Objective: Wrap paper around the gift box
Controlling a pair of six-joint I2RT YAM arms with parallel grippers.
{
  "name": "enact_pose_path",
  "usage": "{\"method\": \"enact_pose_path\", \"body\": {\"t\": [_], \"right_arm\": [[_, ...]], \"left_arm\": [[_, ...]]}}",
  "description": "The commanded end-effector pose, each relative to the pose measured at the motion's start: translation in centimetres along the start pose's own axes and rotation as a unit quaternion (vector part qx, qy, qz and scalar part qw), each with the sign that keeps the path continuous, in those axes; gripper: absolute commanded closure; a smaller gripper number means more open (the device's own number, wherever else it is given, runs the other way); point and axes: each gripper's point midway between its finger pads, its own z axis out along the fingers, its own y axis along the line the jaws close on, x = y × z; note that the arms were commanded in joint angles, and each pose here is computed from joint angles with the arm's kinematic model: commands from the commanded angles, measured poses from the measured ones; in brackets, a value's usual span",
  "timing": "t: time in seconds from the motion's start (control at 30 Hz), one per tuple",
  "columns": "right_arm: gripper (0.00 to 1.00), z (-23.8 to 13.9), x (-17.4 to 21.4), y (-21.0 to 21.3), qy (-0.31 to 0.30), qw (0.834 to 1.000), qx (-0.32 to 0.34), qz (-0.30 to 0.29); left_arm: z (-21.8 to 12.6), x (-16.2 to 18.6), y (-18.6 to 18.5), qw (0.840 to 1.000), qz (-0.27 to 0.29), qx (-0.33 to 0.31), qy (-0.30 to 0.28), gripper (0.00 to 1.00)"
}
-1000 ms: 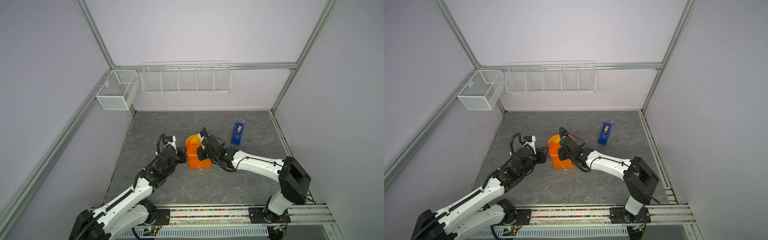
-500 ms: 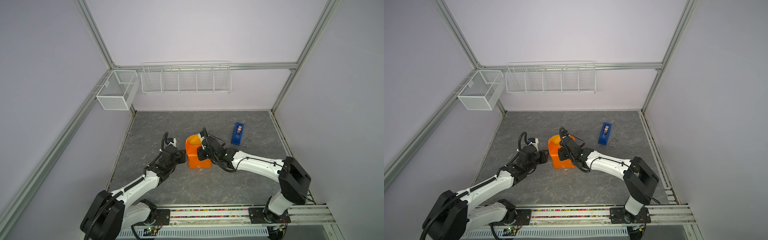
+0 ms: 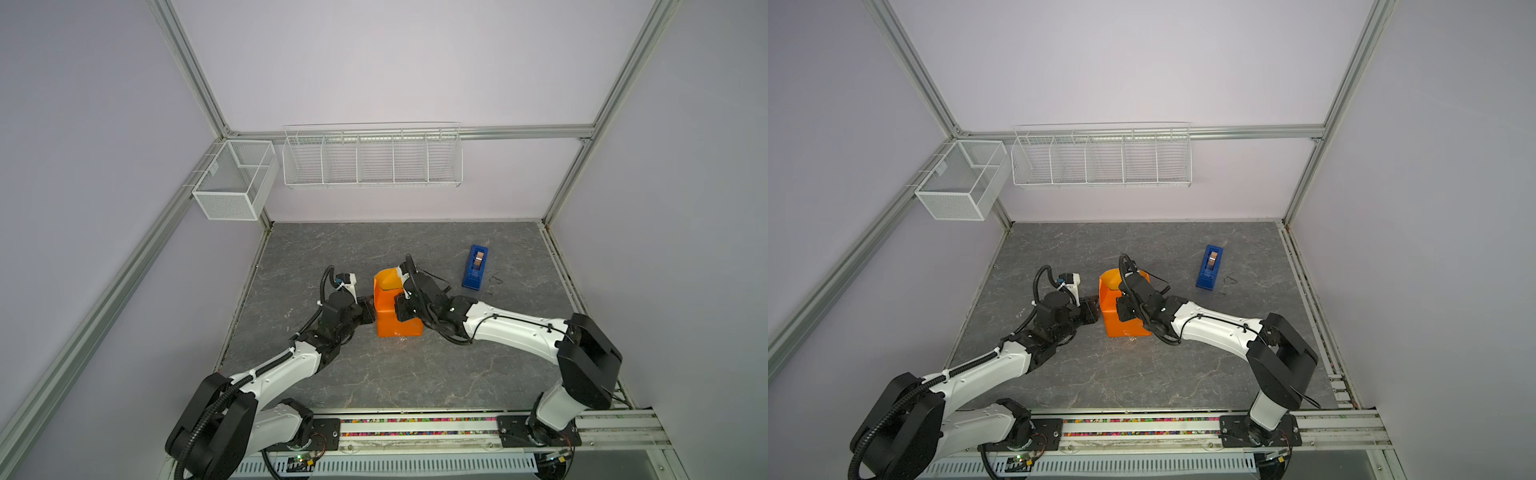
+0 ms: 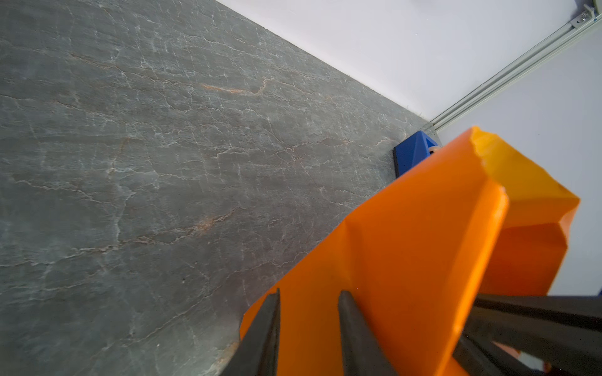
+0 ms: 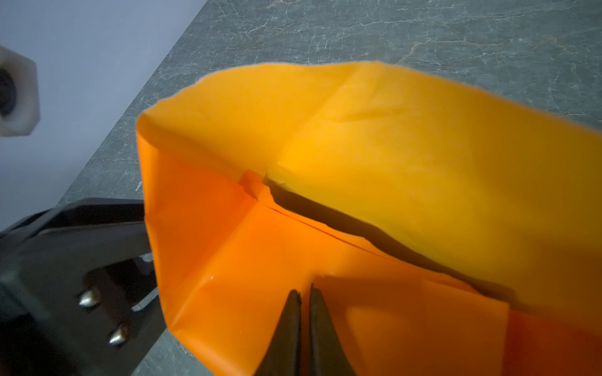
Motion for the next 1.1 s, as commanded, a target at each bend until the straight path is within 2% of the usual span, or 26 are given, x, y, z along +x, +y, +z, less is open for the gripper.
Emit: {"method": "enact_pose_path", "body": {"t": [0.0,0.2,0.57,0.87,1.07], "right_arm": [[0.88,0.8,4.9,-3.3,0.076,0.995,0.056,-0.005],[0.88,0.9,5.0,-3.4,0.079,0.995,0.058,-0.006],[0.88,0.9,5.0,-3.4,0.080,0.995,0.060,-0.006],[0.89,0.9,5.1,-3.5,0.081,0.995,0.061,-0.006],[0.88,0.7,5.1,-3.5,0.080,0.995,0.062,-0.006]], "left_arm": [[-0.2,-0.6,-0.9,1.000,-0.008,0.024,-0.015,0.68],[-0.6,-1.1,-1.1,0.999,-0.013,0.029,-0.031,0.69],[0.3,-0.6,-1.5,0.999,-0.016,0.040,-0.015,0.70],[1.5,0.8,-0.7,0.999,-0.020,0.020,0.022,0.65],[2.0,2.2,-0.5,0.997,-0.020,0.006,0.069,0.59]]}}
